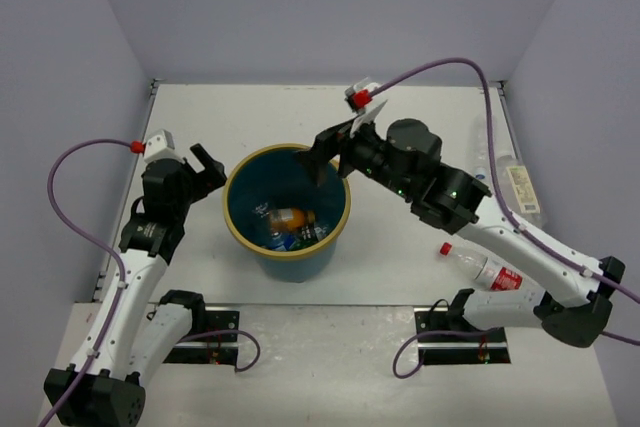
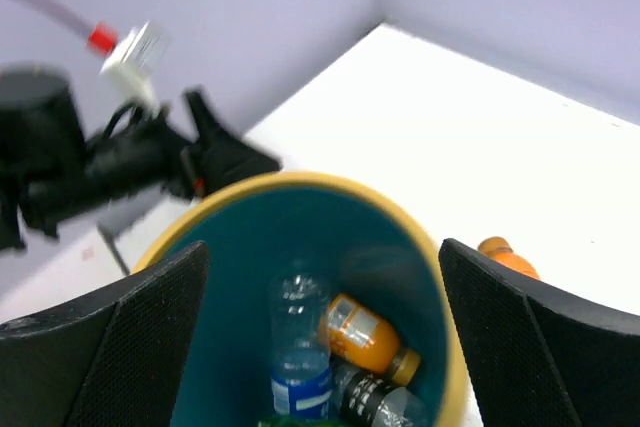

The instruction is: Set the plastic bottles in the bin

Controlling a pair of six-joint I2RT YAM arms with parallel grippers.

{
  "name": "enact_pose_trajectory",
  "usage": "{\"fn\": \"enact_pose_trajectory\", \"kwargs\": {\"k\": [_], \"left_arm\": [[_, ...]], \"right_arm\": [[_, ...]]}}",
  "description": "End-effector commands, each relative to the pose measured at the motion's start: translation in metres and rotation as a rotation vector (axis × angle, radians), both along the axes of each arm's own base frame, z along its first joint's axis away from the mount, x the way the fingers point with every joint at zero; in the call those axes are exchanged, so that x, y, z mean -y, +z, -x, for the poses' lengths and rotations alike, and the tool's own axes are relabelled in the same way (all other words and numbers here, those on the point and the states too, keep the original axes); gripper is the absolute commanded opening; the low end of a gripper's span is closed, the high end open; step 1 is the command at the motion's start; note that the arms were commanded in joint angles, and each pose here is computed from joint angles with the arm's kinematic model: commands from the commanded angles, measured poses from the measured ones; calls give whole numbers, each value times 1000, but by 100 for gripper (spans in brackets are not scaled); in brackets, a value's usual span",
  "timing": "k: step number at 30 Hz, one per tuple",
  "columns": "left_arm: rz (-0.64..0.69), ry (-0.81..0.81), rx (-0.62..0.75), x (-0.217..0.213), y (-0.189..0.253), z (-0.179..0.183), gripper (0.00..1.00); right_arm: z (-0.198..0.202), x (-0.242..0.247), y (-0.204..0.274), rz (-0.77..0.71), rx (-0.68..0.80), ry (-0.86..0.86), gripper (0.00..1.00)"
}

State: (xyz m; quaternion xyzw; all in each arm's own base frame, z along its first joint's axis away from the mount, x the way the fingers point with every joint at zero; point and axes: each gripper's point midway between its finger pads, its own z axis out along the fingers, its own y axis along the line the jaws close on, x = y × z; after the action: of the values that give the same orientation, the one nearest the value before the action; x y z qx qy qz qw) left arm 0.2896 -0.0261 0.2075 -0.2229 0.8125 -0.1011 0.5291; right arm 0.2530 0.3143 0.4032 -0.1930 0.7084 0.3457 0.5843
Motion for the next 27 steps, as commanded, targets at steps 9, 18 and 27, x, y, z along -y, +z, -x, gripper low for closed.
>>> {"fn": "enact_pose_trajectory", "kwargs": {"k": [9,18,27], "left_arm": [[-11,25,34,-6,18,2,100],[-19,31,15,-8,19,3,100],[-41,22,7,-9,23,5,100]], "right_arm": [[-88,124,-45,-107,-267,-542,99],[-119,80,-158,-32,-618,-472,99],[-135,46,-252,-53,-883,-484,99]]}}
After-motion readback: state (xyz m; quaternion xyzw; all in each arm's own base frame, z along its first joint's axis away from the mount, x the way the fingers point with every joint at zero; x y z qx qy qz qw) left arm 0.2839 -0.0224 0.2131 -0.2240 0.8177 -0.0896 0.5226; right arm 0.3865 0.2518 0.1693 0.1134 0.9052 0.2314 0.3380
